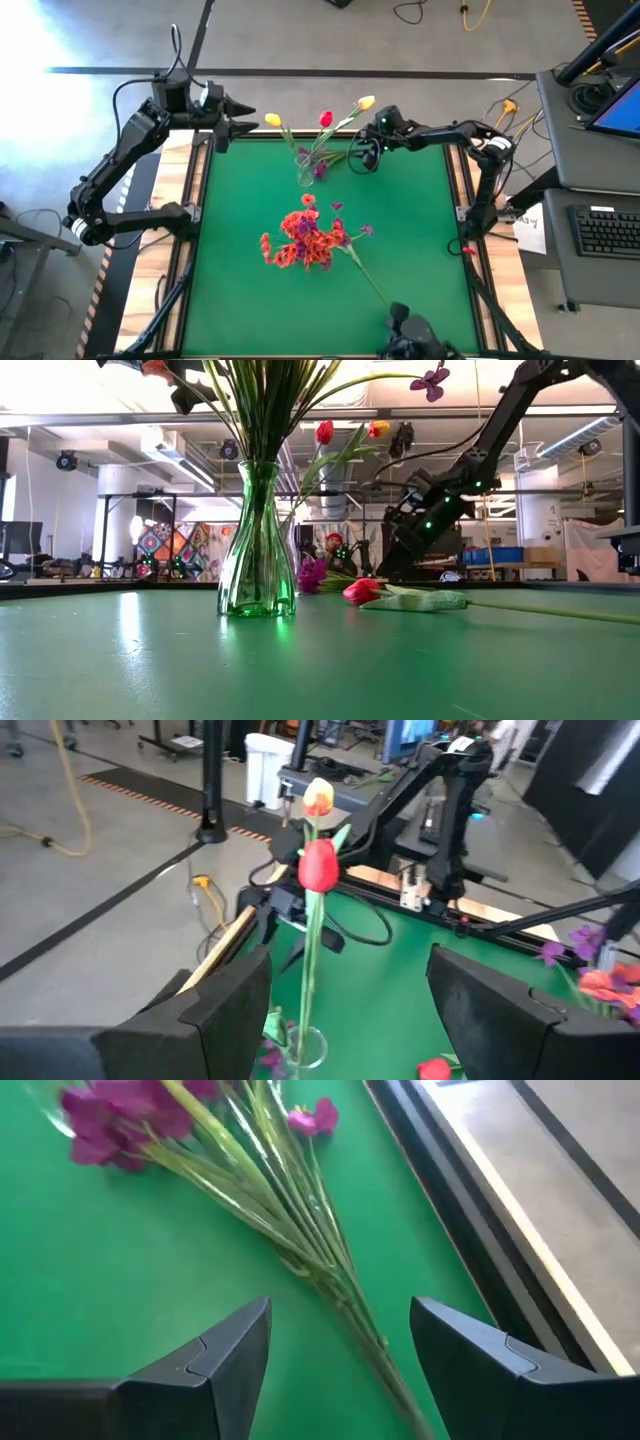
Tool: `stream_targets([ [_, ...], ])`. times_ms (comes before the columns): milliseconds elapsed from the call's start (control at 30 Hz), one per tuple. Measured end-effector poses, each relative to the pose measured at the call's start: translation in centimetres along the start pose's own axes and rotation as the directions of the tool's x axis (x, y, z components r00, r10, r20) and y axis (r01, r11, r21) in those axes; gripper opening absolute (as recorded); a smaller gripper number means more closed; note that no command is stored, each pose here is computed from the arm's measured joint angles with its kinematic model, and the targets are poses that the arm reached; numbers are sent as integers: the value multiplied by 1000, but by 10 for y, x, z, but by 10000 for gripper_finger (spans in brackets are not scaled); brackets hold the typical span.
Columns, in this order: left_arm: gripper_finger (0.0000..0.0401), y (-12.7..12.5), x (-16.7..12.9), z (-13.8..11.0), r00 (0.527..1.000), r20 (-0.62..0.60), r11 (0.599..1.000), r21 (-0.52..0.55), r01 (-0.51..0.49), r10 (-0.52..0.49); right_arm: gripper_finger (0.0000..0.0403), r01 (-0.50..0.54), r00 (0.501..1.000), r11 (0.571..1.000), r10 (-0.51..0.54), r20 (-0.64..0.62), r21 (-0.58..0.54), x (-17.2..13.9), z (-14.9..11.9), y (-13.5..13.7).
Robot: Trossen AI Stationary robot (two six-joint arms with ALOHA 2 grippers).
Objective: Sort flowers into vase by color
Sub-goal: Put the violet flowers into the green vase
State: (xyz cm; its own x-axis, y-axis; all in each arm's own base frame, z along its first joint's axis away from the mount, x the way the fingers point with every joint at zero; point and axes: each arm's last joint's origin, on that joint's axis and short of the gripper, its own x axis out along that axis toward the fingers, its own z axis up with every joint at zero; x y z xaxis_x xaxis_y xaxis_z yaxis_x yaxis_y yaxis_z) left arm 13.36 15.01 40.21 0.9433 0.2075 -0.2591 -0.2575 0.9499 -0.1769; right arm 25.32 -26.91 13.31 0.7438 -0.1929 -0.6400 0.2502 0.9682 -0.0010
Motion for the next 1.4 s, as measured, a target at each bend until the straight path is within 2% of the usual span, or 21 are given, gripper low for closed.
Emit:
stream_targets([
  [133,255,1,0,0,999,-2,999,-1,-43,43,231,6,1000,1000,-6,-18,-5,9,-3,-7],
  [467,255,2,0,0,999,-3,999,2,-52,52,223,-31,995,999,30,-92,-11,18,-10,-13],
  [600,255,2,0,0,999,-3,999,3,-54,54,189,-39,993,999,39,-112,-2,18,-12,-13],
  [867,255,2,0,0,999,-4,999,2,-54,54,64,-56,986,998,59,-154,25,13,-13,-10],
  [1000,255,2,0,0,999,-4,999,2,-54,54,20,-64,984,997,69,-166,35,12,-13,-8],
  [1267,255,2,0,0,999,-4,999,2,-54,54,15,-79,972,994,94,-214,77,-1,-10,-1],
  [1400,255,2,0,0,999,-4,999,2,-54,54,15,-36,961,995,59,-270,90,-17,0,8],
])
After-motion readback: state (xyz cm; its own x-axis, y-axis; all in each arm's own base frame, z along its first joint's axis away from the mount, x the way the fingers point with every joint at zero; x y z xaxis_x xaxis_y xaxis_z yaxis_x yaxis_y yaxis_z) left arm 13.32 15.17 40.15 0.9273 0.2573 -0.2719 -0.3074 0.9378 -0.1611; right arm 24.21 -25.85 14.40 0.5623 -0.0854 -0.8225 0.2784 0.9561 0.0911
